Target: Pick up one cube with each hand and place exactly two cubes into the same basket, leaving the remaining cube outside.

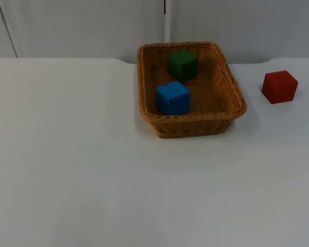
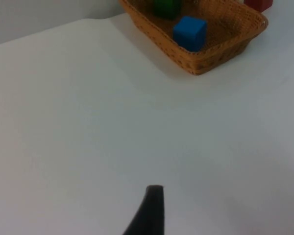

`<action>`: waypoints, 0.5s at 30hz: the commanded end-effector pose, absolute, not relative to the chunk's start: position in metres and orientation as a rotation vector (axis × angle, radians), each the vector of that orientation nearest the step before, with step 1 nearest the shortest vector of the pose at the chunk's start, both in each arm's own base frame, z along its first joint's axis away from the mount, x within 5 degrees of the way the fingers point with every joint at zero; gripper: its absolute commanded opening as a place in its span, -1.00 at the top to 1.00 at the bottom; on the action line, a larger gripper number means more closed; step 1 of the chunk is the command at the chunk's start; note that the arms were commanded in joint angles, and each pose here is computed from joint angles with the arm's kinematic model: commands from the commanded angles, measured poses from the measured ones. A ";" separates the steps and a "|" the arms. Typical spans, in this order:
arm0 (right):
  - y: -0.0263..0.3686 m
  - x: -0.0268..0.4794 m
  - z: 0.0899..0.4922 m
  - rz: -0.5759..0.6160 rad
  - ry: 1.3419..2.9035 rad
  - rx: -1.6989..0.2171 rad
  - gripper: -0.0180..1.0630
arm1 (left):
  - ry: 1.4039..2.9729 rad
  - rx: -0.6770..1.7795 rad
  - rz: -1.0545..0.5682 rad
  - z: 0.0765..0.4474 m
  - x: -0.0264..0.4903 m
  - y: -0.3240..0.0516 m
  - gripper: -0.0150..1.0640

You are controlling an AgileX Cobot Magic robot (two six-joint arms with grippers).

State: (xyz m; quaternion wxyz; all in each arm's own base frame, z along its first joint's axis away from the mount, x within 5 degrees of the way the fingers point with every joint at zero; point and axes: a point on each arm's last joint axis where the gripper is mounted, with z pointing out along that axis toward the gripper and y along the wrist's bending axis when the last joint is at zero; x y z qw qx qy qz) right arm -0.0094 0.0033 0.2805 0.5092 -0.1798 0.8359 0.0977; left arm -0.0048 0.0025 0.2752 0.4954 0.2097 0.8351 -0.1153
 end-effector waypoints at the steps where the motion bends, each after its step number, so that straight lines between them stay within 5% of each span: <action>1: 0.003 -0.009 0.280 0.232 2.008 -0.430 -0.51 | 2.015 0.498 -0.280 0.275 -0.004 0.003 -0.54; 10: 0.002 -0.009 0.280 0.230 2.017 -0.391 -0.51 | 2.015 0.498 -0.280 0.275 -0.004 0.003 -0.55; 15: 0.002 -0.009 0.280 0.230 2.017 -0.391 -0.75 | 2.015 0.498 -0.280 0.275 -0.004 0.003 -0.88</action>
